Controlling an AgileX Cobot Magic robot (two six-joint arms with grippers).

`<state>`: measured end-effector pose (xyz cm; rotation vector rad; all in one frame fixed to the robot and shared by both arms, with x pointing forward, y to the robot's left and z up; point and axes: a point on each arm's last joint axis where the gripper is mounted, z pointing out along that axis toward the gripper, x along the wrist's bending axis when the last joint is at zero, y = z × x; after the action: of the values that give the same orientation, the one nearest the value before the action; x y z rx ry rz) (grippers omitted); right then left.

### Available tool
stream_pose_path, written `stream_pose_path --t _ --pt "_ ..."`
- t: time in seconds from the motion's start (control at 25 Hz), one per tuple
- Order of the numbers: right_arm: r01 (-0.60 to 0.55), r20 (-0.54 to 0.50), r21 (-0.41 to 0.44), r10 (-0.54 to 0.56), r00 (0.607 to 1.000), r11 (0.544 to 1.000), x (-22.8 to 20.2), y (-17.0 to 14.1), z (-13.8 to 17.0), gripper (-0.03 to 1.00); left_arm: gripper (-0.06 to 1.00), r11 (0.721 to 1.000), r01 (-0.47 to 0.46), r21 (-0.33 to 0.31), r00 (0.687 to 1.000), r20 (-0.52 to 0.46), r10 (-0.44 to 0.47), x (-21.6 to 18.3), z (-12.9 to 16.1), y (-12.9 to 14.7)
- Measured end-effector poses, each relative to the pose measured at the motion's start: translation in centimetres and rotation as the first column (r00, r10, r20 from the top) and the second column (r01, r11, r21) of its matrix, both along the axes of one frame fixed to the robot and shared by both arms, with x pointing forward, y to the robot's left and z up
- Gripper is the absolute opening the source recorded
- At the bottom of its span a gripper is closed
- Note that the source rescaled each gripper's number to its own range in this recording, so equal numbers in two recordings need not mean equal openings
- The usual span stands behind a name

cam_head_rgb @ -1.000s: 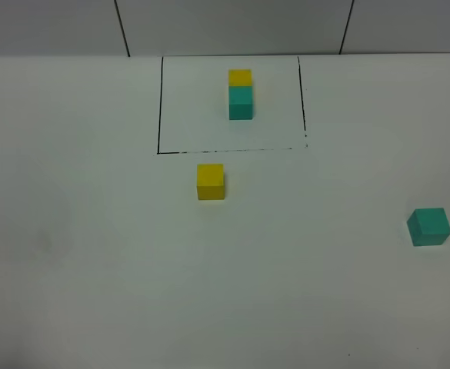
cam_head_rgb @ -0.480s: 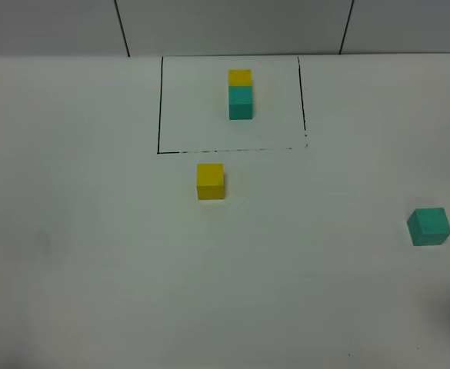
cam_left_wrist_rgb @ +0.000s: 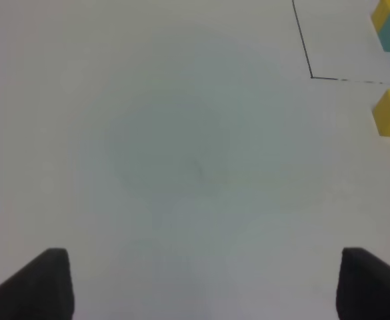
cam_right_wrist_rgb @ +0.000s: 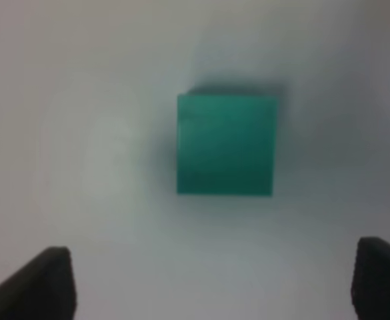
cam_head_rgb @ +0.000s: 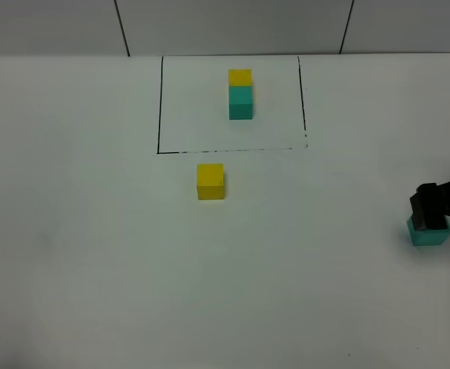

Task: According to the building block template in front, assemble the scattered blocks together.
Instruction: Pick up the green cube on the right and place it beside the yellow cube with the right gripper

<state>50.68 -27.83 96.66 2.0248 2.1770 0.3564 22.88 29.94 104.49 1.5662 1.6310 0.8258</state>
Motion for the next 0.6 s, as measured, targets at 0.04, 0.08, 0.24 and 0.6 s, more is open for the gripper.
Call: stream_pose_path --t 0.04,0.08,0.24,0.6 --pt "-0.006 -0.002 -0.003 0.006 1.000 1.000 0.4 0.0 -0.3 0.69 0.74 1.000 0.000 0.000 1.000 0.000 0.000 0.0 0.0 0.0" --pt "-0.013 -0.001 -0.005 0.013 1.000 1.000 0.7 0.0 -0.6 0.69 0.74 1.000 0.000 0.000 1.000 0.000 0.000 0.0 0.0 0.0" --pt "-0.054 -0.012 -0.019 0.054 0.998 0.998 1.3 0.0 -1.8 0.69 0.74 1.000 0.000 0.000 1.000 0.000 0.000 0.0 0.0 0.0" --pt "-0.044 -0.081 -0.014 0.043 0.996 0.999 2.3 0.0 -5.3 0.69 0.74 1.000 0.000 0.000 1.000 0.000 0.000 0.0 0.0 0.0"
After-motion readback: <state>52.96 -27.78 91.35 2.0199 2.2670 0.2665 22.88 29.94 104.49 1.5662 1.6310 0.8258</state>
